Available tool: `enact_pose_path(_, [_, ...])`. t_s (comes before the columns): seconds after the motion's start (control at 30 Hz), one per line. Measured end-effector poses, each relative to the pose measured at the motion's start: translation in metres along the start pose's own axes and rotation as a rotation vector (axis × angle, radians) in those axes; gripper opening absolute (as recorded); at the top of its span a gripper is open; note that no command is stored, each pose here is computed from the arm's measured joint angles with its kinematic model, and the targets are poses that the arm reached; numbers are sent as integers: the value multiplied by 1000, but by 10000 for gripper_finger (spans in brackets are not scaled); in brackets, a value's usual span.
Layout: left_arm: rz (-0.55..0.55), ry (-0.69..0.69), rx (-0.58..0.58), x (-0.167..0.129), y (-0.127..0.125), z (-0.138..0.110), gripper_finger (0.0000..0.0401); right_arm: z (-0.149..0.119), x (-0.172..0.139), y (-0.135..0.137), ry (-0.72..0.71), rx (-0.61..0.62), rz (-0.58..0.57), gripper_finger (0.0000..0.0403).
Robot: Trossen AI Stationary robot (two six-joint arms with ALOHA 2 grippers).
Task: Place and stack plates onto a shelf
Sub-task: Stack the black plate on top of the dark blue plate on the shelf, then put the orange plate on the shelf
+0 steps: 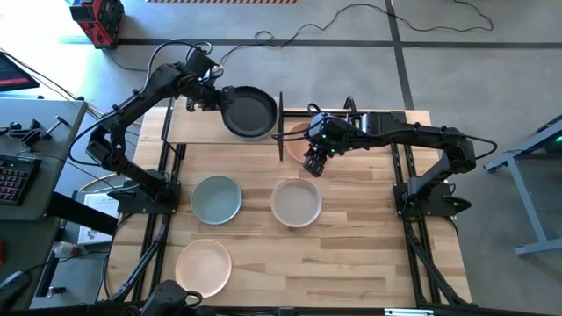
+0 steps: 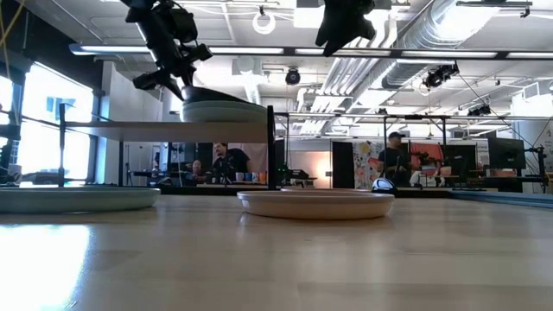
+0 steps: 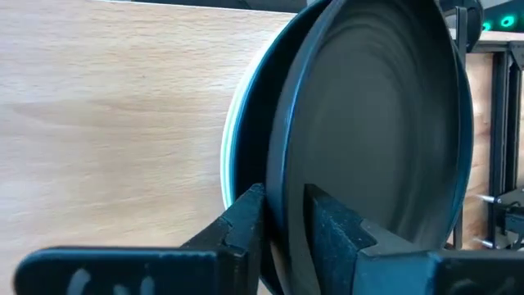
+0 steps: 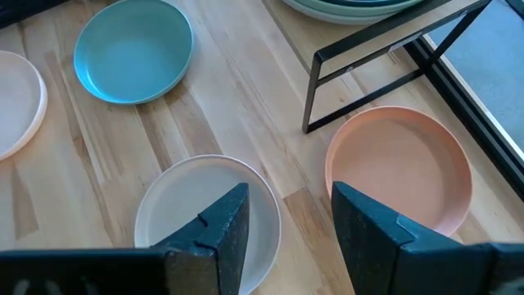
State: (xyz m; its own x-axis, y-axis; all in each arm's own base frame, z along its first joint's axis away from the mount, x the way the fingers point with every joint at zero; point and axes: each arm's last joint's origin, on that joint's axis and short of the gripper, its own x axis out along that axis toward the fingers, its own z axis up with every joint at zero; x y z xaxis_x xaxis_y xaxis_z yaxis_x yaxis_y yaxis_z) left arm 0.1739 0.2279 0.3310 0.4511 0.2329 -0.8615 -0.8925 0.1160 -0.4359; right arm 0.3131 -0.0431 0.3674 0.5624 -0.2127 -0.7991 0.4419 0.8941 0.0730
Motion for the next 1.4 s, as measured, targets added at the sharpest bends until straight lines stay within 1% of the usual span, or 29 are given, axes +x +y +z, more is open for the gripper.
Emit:
enact_pose_path(0.17, [-14,48,-8,0,1,-3,89,0,0,0,0,0,0,154])
enact_pose_path(0.33, [0,77,-1,-2,5,-4,92,0,0,0,0,0,-1,154])
enact_pose_path(0.57, [-15,37,-10,-11,6,2,92,0,0,0,0,0,-1,154])
enact_pose_path(0.73, [-24,22,0,-26,2,0,92,0,0,0,0,0,-1,154])
enact_pose_path(0.9, [3,53,-6,-29,4,-5,92,0,0,0,0,0,-1,154])
enact_pose_path(1.0, [41,56,4,-28,4,-7,92,0,0,0,0,0,-1,154])
enact_pose_path(1.17, [74,39,27,-25,0,-8,92,0,0,0,0,0,-1,154])
enact_pose_path(1.27, [85,32,21,-25,0,-9,92,0,0,0,0,0,-1,154])
enact_pose_path(1.4, [126,5,20,-25,0,-8,89,0,0,0,0,0,-1,154])
